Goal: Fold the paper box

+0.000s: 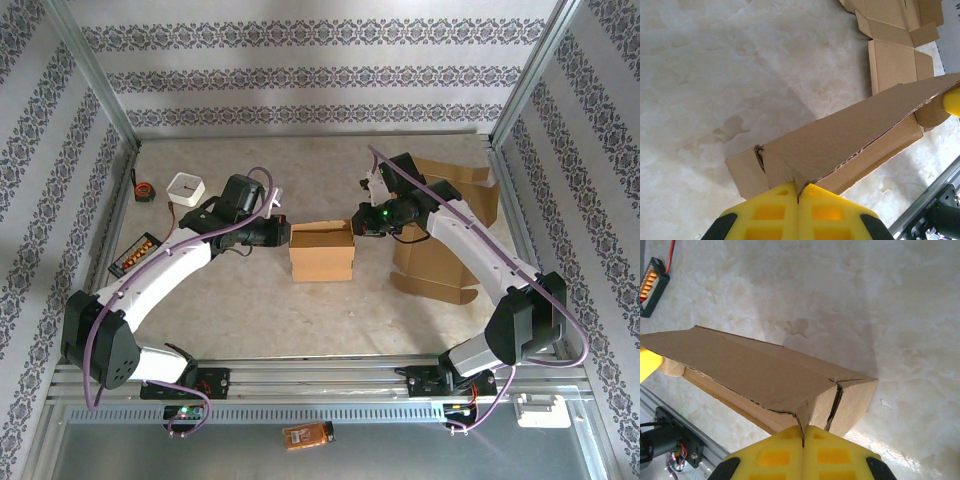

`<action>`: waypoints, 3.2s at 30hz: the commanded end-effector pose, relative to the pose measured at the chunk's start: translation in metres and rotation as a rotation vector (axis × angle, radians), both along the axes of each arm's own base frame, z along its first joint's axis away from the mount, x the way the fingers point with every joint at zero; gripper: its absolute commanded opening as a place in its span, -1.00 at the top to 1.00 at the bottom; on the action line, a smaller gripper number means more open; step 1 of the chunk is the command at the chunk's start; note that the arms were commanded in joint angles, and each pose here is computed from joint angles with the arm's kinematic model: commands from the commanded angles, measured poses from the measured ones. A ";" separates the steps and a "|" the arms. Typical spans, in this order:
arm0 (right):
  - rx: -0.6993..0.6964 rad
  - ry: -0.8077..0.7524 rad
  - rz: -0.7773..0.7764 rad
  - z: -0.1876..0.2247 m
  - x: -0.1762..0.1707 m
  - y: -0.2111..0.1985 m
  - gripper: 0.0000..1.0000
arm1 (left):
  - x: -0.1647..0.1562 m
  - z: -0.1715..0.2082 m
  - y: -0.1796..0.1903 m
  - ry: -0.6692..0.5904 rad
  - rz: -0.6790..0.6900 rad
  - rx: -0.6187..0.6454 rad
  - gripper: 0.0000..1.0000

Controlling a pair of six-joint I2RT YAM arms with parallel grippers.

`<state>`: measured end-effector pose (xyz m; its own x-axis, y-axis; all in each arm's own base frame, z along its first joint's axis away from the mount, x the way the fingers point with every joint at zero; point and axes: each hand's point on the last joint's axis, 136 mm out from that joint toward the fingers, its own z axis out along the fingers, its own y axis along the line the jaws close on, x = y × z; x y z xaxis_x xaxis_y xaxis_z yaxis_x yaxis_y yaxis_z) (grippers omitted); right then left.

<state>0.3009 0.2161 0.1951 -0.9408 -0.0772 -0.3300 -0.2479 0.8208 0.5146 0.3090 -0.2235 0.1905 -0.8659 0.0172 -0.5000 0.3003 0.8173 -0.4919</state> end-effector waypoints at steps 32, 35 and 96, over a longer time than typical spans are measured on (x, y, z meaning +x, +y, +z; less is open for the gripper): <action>-0.227 0.073 0.063 -0.058 -0.031 -0.023 0.99 | -0.027 -0.038 0.001 0.139 -0.033 0.067 0.89; -0.249 0.081 0.070 -0.063 -0.035 -0.026 0.99 | -0.026 -0.038 0.001 0.140 -0.030 0.069 0.89; -0.094 -0.144 0.048 0.021 0.000 -0.004 0.01 | -0.024 0.010 -0.004 -0.078 -0.003 0.074 0.20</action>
